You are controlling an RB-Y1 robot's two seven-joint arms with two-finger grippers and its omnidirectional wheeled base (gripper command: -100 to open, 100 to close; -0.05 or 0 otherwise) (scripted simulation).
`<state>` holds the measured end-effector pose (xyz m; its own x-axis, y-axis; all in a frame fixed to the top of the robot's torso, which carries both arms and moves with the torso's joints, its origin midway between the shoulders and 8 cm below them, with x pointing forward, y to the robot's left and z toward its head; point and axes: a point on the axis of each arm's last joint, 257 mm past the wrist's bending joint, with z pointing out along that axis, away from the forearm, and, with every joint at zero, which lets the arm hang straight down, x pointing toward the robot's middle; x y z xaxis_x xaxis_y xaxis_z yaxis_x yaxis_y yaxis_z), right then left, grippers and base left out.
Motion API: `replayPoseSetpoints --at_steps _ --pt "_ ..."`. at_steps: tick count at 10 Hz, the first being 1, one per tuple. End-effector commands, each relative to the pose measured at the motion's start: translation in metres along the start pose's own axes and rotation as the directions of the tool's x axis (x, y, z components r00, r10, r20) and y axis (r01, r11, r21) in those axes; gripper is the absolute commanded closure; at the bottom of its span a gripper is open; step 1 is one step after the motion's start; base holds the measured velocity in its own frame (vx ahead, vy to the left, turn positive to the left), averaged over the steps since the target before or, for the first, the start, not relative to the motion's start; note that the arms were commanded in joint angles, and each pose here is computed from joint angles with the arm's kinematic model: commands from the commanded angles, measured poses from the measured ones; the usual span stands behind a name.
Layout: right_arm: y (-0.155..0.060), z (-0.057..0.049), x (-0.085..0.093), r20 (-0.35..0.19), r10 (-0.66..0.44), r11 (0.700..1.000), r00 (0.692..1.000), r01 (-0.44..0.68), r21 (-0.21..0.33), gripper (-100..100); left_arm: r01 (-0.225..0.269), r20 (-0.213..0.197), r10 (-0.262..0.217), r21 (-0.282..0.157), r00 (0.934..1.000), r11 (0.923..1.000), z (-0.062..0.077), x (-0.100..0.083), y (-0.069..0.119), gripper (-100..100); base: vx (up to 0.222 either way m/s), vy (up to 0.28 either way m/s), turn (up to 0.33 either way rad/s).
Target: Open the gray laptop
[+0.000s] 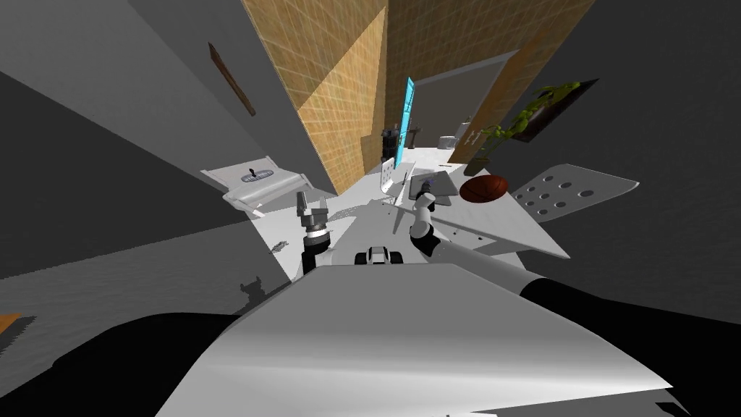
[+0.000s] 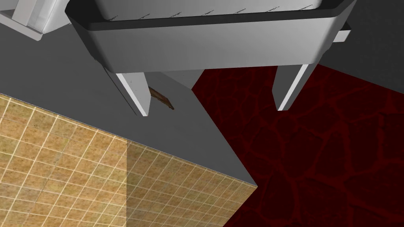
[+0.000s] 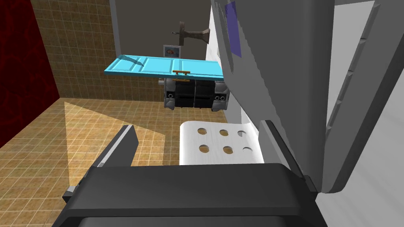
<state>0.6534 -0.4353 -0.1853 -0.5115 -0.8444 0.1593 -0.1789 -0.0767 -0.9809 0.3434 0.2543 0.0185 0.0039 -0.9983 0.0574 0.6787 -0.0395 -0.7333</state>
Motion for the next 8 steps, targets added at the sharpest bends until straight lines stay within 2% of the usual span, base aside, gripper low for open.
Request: replayPoseSetpoints --at_steps 1,2,3,8 --pt "0.0087 0.0016 0.0108 -0.02 0.018 1.0 1.0 -0.018 -0.02 -100 0.0 0.0 0.0 0.0 1.0 1.0 -0.0001 -0.0001 0.0 0 0.007 0.012 -0.034" --pt "0.0079 0.0014 0.0106 -0.02 0.02 1.0 1.0 -0.02 -0.018 -100 0.0 0.0 0.0 0.0 1.0 1.0 -0.0001 -0.0001 0.0 0 0.003 0.007 -0.01" --pt "0.0079 0.0015 0.0109 -0.02 0.017 1.0 1.0 -0.018 -0.018 0 0.0 0.0 0.0 0.0 1.0 1.0 -0.0001 -0.0001 0.0 0 0.0 0.0 0.0" --pt "0.0079 0.0015 0.0108 -0.02 0.018 1.0 1.0 -0.018 -0.018 0 0.0 0.0 0.0 0.0 1.0 1.0 -0.0001 -0.0001 0.0 0 0.0 0.0 0.0"
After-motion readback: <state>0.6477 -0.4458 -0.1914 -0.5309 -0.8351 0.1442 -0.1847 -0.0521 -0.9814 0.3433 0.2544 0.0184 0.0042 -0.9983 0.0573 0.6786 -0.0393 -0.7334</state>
